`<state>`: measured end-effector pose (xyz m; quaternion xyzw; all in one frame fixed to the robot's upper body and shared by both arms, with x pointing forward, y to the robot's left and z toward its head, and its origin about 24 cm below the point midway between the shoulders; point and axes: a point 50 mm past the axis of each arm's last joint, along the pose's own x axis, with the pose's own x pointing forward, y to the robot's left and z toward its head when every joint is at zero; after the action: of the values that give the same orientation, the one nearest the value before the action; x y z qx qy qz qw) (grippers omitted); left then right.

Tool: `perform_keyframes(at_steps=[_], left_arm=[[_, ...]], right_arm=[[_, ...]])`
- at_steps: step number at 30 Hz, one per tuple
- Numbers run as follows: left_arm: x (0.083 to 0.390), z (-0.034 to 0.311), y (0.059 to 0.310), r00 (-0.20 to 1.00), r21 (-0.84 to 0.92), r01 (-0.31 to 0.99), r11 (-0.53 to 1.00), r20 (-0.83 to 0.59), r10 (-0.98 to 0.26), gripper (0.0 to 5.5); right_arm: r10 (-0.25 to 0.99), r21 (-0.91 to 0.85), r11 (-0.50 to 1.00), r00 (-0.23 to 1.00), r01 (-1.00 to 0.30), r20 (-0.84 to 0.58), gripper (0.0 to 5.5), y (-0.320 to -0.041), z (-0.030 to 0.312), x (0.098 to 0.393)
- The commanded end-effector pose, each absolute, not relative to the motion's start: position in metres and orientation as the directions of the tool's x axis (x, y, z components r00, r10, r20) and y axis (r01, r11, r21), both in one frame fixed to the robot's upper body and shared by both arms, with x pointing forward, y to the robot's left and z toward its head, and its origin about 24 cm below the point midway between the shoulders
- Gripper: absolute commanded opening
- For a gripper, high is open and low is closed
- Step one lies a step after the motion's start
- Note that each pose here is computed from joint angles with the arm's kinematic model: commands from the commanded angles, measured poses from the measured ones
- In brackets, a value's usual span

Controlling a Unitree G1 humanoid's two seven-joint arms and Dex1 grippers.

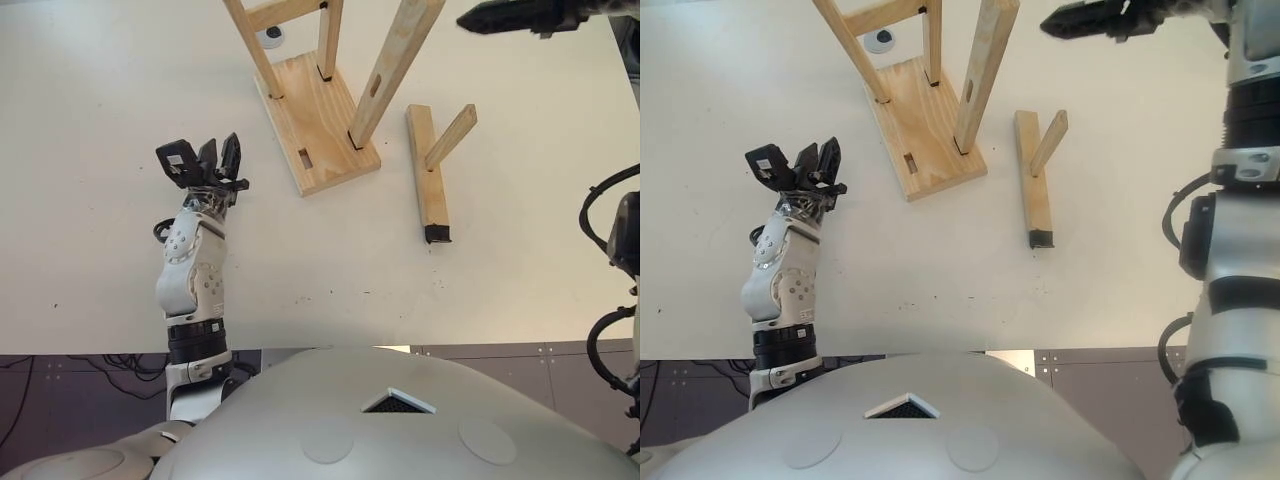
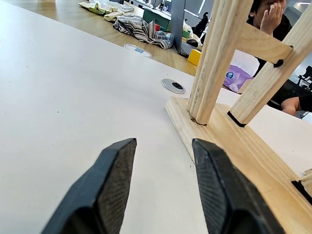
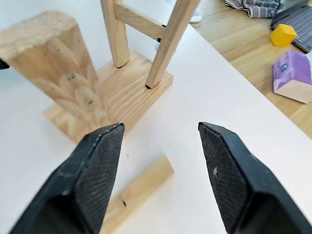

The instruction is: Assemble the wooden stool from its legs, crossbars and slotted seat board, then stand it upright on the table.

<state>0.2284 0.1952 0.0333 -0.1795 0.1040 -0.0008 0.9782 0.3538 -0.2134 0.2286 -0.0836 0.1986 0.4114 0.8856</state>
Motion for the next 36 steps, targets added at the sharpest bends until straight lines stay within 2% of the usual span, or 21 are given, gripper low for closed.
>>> perform_keyframes(at_steps=[1, 3, 6, 9, 11, 15, 18, 20, 25, 29, 33, 36], left_arm=[[0.222, 0.038, 0.205, 0.974, -0.324, -0.037, 0.945, -0.225, -0.039, 2.07], [0.217, 0.041, 0.212, 0.974, -0.311, -0.058, 0.949, -0.225, -0.014, 2.07], [0.210, 0.049, 0.225, 0.977, -0.297, -0.094, 0.950, -0.210, 0.032, 2.07], [0.211, 0.058, 0.233, 0.980, -0.271, -0.102, 0.957, -0.190, 0.051, 2.07], [0.218, 0.065, 0.233, 0.984, -0.260, -0.077, 0.963, -0.173, 0.032, 2.07], [0.224, 0.072, 0.233, 0.985, -0.239, -0.029, 0.971, -0.174, -0.013, 2.07], [0.222, 0.075, 0.237, 0.981, -0.220, -0.019, 0.975, -0.191, -0.024, 2.07], [0.222, 0.077, 0.238, 0.979, -0.213, -0.006, 0.977, -0.202, -0.038, 2.07], [0.235, 0.081, 0.232, 0.971, -0.193, 0.061, 0.979, -0.215, -0.103, 2.07], [0.245, 0.084, 0.228, 0.966, -0.189, 0.101, 0.977, -0.215, -0.141, 2.07], [0.246, 0.084, 0.226, 0.966, -0.190, 0.103, 0.976, -0.213, -0.143, 2.07], [0.245, 0.085, 0.224, 0.971, -0.200, 0.095, 0.975, -0.197, -0.135, 2.07]], right_arm=[[0.619, 0.123, 0.762, 0.658, -0.636, -0.429, 2.80, -0.228, 0.206, 0.334], [0.601, 0.192, 0.782, 0.633, -0.593, -0.488, 2.80, -0.237, 0.194, 0.314], [0.526, 0.140, 0.806, 0.588, -0.575, -0.615, 2.80, -0.251, 0.179, 0.284], [0.478, 0.086, 0.800, 0.544, -0.594, -0.689, 2.80, -0.250, 0.163, 0.269], [0.476, 0.113, 0.799, 0.507, -0.590, -0.719, 2.80, -0.244, 0.145, 0.256], [0.528, 0.248, 0.783, 0.400, -0.570, -0.749, 3.46, -0.219, 0.111, 0.220], [0.510, 0.276, 0.812, 0.396, -0.514, -0.764, 3.91, -0.209, 0.089, 0.203], [0.475, 0.259, 0.846, 0.436, -0.466, -0.765, 4.08, -0.207, 0.081, 0.201], [0.395, 0.218, 0.901, 0.498, -0.376, -0.772, 4.08, -0.193, 0.050, 0.199], [0.363, 0.189, 0.915, 0.527, -0.355, -0.769, 4.08, -0.184, 0.040, 0.198], [0.287, 0.082, 0.925, 0.537, -0.372, -0.793, 4.08, -0.188, 0.030, 0.196], [0.230, 0.017, 0.932, 0.556, -0.361, -0.798, 3.55, -0.198, 0.025, 0.198]])
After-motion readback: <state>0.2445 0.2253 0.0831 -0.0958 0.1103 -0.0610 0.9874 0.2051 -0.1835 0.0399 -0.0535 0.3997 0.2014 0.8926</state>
